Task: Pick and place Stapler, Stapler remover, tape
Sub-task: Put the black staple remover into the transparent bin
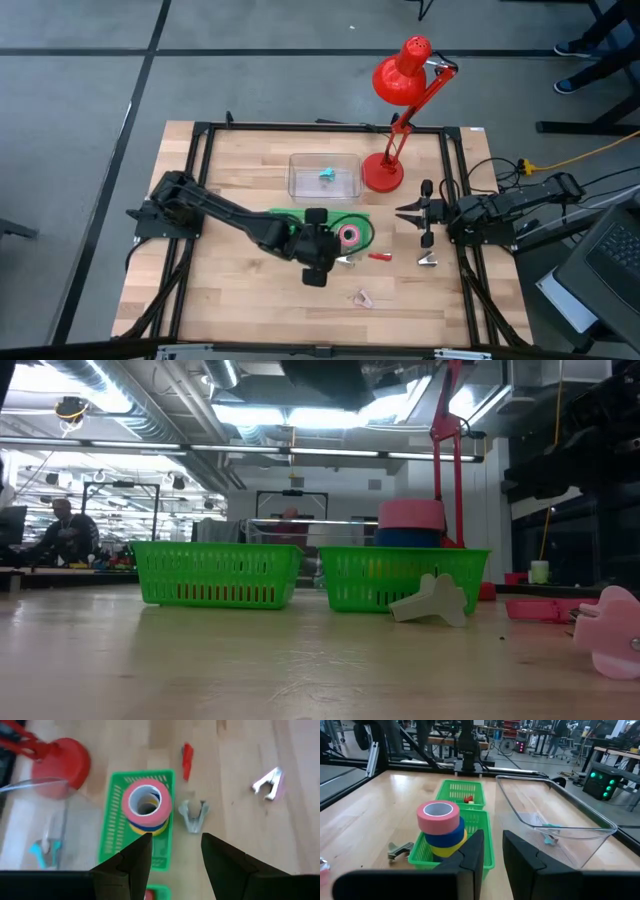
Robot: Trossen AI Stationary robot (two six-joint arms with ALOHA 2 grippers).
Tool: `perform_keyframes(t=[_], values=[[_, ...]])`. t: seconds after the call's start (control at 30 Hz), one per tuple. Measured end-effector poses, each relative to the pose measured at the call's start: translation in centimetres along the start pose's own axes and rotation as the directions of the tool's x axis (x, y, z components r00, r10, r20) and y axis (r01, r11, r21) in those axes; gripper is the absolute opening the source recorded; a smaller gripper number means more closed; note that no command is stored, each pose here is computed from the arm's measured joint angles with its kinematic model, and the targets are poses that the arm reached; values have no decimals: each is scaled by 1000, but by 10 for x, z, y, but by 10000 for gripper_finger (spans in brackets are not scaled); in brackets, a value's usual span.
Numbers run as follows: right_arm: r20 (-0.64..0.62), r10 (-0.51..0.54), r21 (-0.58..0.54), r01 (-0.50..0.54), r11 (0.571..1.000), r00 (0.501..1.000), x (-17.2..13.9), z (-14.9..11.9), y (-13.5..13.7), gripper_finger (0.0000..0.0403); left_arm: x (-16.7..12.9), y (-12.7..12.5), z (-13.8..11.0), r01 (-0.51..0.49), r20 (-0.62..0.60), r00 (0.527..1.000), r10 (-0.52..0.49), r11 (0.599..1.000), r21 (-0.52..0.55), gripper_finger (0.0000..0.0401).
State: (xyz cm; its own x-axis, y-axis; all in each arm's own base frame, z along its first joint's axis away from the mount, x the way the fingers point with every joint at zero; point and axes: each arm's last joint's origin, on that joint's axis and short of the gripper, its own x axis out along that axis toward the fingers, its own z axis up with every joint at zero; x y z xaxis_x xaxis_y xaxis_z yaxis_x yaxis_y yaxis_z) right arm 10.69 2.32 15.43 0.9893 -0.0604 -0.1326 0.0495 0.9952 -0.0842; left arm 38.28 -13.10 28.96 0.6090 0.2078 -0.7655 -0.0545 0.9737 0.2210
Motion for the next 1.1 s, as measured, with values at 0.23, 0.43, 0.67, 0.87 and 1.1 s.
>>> perform_keyframes(t=[0.23,0.43,0.67,0.87,1.1], values=[[-1,3,-1,-3,1000,1000,0,0,0,72,-41,-15,-7,-169,104,982,159,981,94,168],[0,3,-1,-3,1000,1000,0,0,0,72,-36,-18,-29,-89,36,996,85,987,134,168],[0,3,-1,-3,1000,1000,0,0,0,72,-26,-11,-52,-95,-6,995,96,989,113,168],[0,2,-1,-2,1000,1000,0,0,0,72,-33,16,-87,-61,-34,998,62,998,8,168],[0,2,-1,-2,1000,1000,0,0,0,72,-56,64,-145,-153,-42,988,150,984,-96,168]])
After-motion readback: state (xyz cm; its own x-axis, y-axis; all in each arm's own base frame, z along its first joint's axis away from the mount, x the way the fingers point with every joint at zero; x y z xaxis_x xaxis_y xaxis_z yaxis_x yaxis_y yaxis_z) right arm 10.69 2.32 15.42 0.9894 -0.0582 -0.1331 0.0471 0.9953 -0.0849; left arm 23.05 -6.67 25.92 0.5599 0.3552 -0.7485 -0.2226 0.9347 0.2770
